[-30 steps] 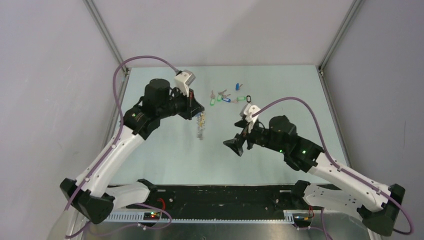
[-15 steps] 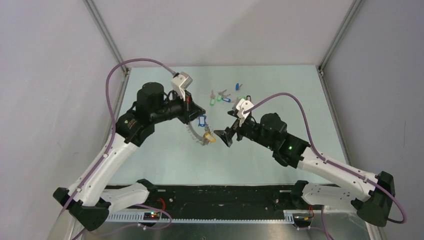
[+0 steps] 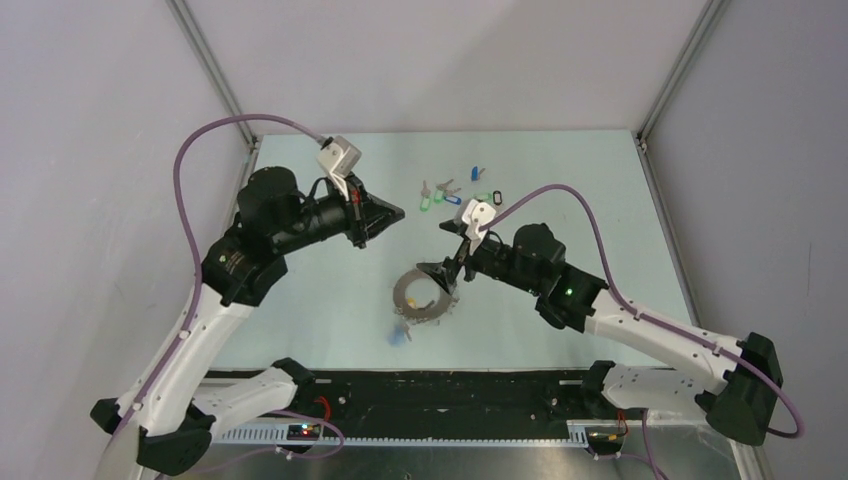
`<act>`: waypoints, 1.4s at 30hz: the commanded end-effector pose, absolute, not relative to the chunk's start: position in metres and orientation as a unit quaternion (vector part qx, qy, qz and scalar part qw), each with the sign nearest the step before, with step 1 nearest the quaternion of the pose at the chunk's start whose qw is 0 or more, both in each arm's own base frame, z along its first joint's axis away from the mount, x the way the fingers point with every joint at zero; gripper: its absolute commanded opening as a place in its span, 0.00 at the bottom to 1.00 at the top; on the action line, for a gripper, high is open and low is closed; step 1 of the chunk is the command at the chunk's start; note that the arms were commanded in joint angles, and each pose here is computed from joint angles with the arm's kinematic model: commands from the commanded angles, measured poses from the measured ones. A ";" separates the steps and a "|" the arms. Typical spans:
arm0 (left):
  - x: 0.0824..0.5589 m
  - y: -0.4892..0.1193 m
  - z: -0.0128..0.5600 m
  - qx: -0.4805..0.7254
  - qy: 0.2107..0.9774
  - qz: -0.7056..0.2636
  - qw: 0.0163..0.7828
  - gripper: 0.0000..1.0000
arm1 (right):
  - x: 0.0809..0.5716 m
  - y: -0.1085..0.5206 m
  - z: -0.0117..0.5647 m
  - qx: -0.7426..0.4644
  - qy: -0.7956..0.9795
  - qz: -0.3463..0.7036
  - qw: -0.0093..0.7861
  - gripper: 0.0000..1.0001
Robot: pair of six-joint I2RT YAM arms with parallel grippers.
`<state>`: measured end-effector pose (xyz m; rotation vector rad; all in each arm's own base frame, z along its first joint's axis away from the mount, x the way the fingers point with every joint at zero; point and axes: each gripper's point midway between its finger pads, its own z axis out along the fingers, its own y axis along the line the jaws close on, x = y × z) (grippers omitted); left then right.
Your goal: Remove the keys from the keyring
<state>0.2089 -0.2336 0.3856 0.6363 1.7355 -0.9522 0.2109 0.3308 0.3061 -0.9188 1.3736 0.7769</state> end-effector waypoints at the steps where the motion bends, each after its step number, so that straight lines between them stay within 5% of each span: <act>1: 0.195 -0.234 0.422 0.272 0.682 -0.421 0.533 0.00 | 0.210 0.343 0.318 -0.412 0.570 0.350 0.619 0.92; 6: 0.227 -0.218 0.368 0.200 0.748 -0.352 0.526 0.01 | 0.222 0.323 0.293 -0.363 0.650 0.328 0.581 0.88; 10: 0.241 -0.203 0.283 0.129 0.830 -0.290 0.459 0.42 | 0.223 0.304 0.239 -0.312 0.745 0.314 0.500 0.88; 12: 0.245 -0.194 0.244 0.096 0.861 -0.257 0.428 0.55 | 0.224 0.296 0.211 -0.282 0.790 0.295 0.458 0.87; 18: 0.245 -0.183 0.158 0.026 0.913 -0.203 0.352 0.75 | 0.230 0.278 0.147 -0.191 0.877 0.226 0.378 0.83; 27: 0.238 -0.179 0.128 0.004 0.914 -0.214 0.346 0.79 | 0.237 0.285 0.071 -0.144 0.932 0.159 0.292 0.78; 42: 0.236 -0.167 0.125 -0.025 0.895 -0.260 0.362 0.80 | 0.250 0.299 0.004 -0.096 0.960 0.051 0.258 0.58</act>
